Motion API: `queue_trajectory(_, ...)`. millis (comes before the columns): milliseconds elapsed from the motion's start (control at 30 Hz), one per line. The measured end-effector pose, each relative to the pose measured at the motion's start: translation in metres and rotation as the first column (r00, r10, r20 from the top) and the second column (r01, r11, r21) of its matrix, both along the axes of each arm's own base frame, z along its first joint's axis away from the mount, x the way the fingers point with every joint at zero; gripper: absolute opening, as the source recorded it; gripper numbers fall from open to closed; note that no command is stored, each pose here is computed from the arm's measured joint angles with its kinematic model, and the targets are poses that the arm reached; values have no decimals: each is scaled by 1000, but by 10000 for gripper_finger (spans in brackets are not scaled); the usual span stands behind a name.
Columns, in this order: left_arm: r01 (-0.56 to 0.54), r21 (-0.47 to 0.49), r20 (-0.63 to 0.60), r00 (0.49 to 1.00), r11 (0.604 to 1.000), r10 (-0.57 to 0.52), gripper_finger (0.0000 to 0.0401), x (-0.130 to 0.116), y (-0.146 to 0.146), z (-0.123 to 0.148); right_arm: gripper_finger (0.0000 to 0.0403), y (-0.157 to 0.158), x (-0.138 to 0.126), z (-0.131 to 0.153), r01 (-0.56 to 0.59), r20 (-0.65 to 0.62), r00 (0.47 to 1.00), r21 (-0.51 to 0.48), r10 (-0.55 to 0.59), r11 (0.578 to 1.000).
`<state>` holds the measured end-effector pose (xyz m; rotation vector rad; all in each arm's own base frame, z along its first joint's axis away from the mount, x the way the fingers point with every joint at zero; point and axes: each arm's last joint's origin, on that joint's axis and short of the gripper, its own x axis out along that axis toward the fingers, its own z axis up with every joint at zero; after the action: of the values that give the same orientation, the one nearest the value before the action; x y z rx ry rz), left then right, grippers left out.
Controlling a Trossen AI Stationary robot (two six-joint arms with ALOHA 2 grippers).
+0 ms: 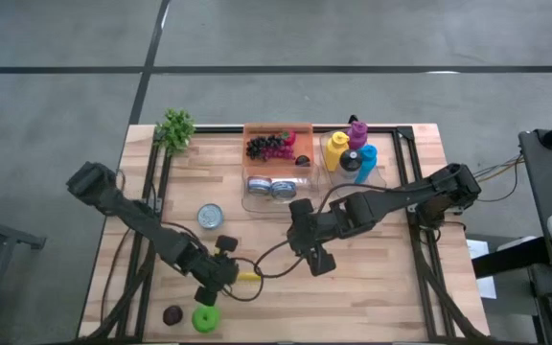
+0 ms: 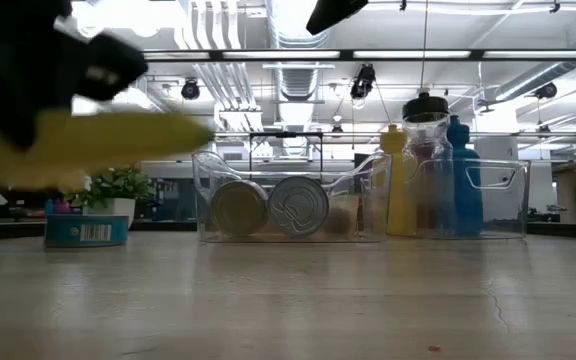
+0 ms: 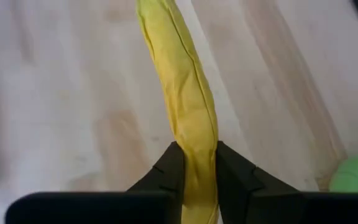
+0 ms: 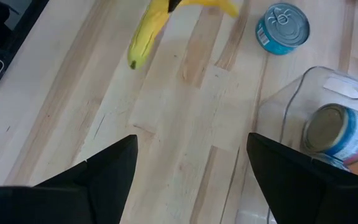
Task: Pick & Place Food Item
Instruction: Put the banana into the orange bin
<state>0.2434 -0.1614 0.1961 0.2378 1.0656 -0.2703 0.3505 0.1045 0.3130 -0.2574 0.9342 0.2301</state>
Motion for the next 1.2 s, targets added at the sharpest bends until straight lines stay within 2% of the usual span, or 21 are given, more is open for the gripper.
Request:
queue_trajectory(267, -96, 12, 166, 982, 995, 93, 59, -7, 39, 65, 295, -3, -9, 13, 0, 23, 1000, 7, 0, 1000)
queue_trajectory(433, -200, 16, 257, 948, 980, 189, 59, -4, 81, 102, 305, -5, -15, 21, -1, 49, 999, 14, 1, 1000)
queue_trajectory(567, -297, 47, 284, 919, 954, 273, 59, 2, 121, 125, 312, -6, -19, 28, -7, 67, 998, 14, 6, 1000)
queue_trajectory(767, -361, 29, 268, 901, 932, 341, 59, 13, 190, 138, 318, -9, -28, 37, -14, 80, 997, 3, 14, 1000)
queue_trajectory(933, -441, 43, 227, 878, 896, 421, 59, 22, 252, 133, 313, -12, -34, 45, 8, 114, 993, -17, -6, 1000)
queue_trajectory(1067, -416, 11, 187, 894, 909, 407, 59, 41, 293, 124, 307, -14, -35, 47, 8, 122, 992, -23, -5, 1000)
queue_trajectory(1200, -363, -15, 148, 921, 932, 361, 59, 68, 321, 109, 302, -16, -34, 47, 19, 123, 992, -19, -16, 1000)
